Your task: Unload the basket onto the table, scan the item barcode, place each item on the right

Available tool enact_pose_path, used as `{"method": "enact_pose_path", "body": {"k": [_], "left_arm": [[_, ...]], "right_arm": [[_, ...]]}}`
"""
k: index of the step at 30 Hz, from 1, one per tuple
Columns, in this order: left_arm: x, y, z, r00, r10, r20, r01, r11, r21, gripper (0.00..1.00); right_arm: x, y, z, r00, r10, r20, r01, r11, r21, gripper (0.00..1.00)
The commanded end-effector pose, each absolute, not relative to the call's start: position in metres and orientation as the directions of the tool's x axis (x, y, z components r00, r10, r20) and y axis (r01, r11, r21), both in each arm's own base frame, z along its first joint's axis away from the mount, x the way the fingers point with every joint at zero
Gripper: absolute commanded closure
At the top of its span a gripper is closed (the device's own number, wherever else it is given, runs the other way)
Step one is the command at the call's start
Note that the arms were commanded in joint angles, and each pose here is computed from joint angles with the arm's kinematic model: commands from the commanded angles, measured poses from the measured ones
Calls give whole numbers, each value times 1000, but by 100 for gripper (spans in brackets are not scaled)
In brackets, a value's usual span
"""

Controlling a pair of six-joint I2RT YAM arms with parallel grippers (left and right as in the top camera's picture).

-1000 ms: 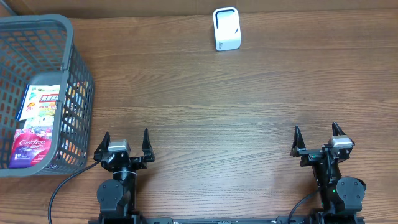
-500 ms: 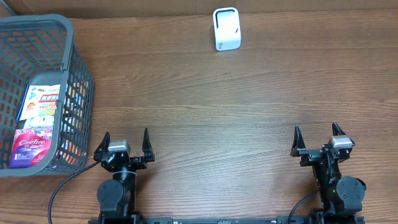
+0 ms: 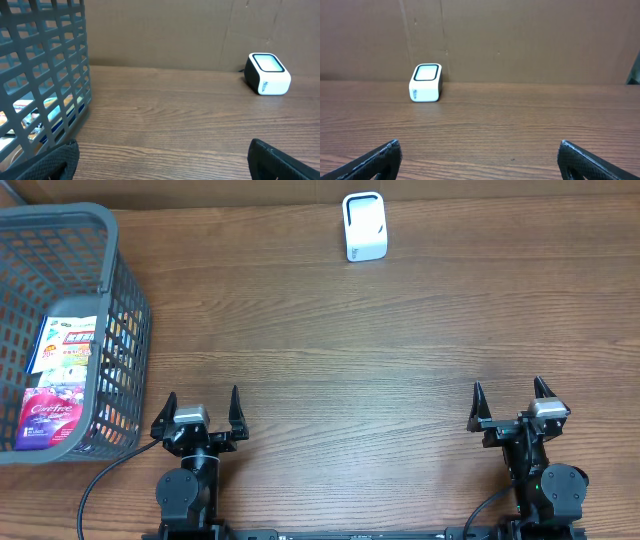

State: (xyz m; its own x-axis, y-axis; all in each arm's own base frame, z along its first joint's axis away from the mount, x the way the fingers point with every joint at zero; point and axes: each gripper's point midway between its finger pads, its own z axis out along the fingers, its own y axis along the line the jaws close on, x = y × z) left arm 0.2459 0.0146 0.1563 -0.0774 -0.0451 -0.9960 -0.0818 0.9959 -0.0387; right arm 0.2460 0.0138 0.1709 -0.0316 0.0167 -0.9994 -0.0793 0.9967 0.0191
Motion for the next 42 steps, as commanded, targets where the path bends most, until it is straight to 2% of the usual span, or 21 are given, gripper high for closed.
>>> {"method": "enact_pose_path", "body": {"k": [1,16,19,23,26,27,28,32,38,42], "left_arm": [[246,14,157,-72,-23,-997,-75,997,-18,0],[246,11,157,-70,-37,-997,-60,998,-33,1],[245,-16,159,-84,-189,-978,86,977,-196,1],[239,-51,181,-135,-500,-856,272,811,-517,1],[237,-54,187,-162,-596,-787,282,736,-615,0],[236,-57,191,-161,-594,-788,307,729,-612,1],[230,-68,204,-146,-557,-818,395,725,-564,1],[216,-85,233,-55,-481,-875,548,718,-429,0],[200,-86,280,80,-440,-894,596,741,-311,0],[189,-80,323,215,-319,-923,546,823,-157,0]], "right_arm": [[246,11,170,-23,14,-1000,-64,998,15,0],[246,11,170,-23,13,-1000,-64,998,15,0],[246,11,170,-23,14,-1000,-64,998,15,0],[246,11,170,-23,13,-1000,-64,998,15,0],[246,11,170,-23,13,-1000,-64,998,15,0],[246,11,170,-23,13,-1000,-64,998,15,0],[246,11,170,-23,14,-1000,-64,998,15,0],[246,11,170,-24,14,-1000,-64,998,15,0],[246,11,170,-24,14,-1000,-64,998,15,0],[246,11,170,-23,14,-1000,-64,998,15,0]]}}
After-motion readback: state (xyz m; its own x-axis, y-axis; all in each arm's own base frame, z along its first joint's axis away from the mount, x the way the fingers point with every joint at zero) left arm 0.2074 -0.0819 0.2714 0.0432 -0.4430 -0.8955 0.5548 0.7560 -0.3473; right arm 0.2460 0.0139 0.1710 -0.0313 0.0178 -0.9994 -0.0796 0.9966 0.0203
